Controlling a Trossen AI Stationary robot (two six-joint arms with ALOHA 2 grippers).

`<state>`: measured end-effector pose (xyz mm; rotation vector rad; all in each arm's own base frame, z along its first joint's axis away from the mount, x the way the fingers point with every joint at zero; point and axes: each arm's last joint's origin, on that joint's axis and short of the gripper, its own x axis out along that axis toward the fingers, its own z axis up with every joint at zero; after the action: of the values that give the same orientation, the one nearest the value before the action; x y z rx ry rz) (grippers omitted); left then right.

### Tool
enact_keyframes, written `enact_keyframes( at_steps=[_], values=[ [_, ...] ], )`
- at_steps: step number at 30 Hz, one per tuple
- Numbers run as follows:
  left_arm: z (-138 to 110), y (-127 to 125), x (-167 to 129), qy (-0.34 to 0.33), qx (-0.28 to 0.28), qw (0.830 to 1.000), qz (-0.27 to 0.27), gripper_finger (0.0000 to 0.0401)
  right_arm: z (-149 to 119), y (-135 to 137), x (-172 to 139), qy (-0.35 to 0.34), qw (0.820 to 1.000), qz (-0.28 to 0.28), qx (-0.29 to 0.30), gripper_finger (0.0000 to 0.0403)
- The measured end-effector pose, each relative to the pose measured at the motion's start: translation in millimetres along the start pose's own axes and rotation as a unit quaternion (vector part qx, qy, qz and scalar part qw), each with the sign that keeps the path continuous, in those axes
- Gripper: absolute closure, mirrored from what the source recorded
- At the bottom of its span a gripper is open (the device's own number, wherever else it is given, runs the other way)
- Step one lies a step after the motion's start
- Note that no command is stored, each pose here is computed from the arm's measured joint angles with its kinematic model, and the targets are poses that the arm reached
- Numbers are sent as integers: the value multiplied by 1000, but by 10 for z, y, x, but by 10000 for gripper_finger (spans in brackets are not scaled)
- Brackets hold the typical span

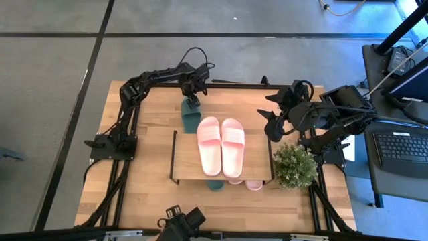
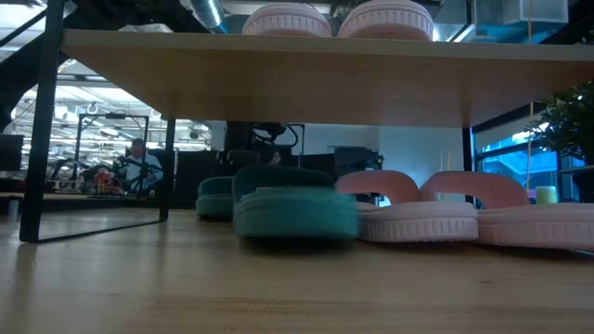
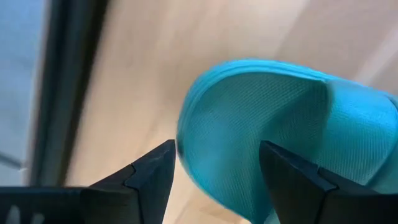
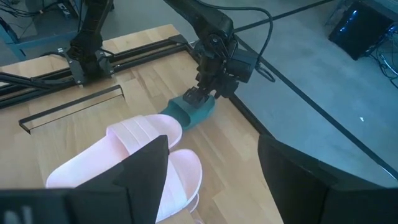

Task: Pick and place slides into the shelf
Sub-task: Put the green slipper under the shelf

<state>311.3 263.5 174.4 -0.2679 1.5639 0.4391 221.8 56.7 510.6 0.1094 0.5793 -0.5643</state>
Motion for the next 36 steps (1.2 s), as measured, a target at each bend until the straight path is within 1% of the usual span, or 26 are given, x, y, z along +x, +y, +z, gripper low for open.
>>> enact_keyframes(
  at_steps=[1,3,6,8,11,20,29,34,36],
  values=[
    [1,-8,0,-3,0,1000,-12,177,0,0,0,0,1000,0,0,153],
    [9,-43,-4,-5,11,1000,-21,177,0,0,0,0,1000,0,0,153],
    [1,-92,-9,3,49,998,-26,177,0,0,0,0,1000,0,0,153],
    [-2,-112,-10,7,73,997,-22,177,0,0,0,0,1000,0,0,153],
    [-5,-137,-14,19,90,996,-1,177,0,0,0,0,1000,0,0,153],
    [17,-339,-37,24,159,987,-6,177,0,0,0,0,1000,0,-1,153],
    [36,-468,-52,22,178,984,-6,177,0,0,0,0,1000,0,-1,153],
    [27,-533,-58,21,181,983,-37,177,0,0,0,0,1000,0,0,153],
    [26,-569,-62,23,184,982,-40,177,0,0,0,0,1000,0,0,153]
  ],
)
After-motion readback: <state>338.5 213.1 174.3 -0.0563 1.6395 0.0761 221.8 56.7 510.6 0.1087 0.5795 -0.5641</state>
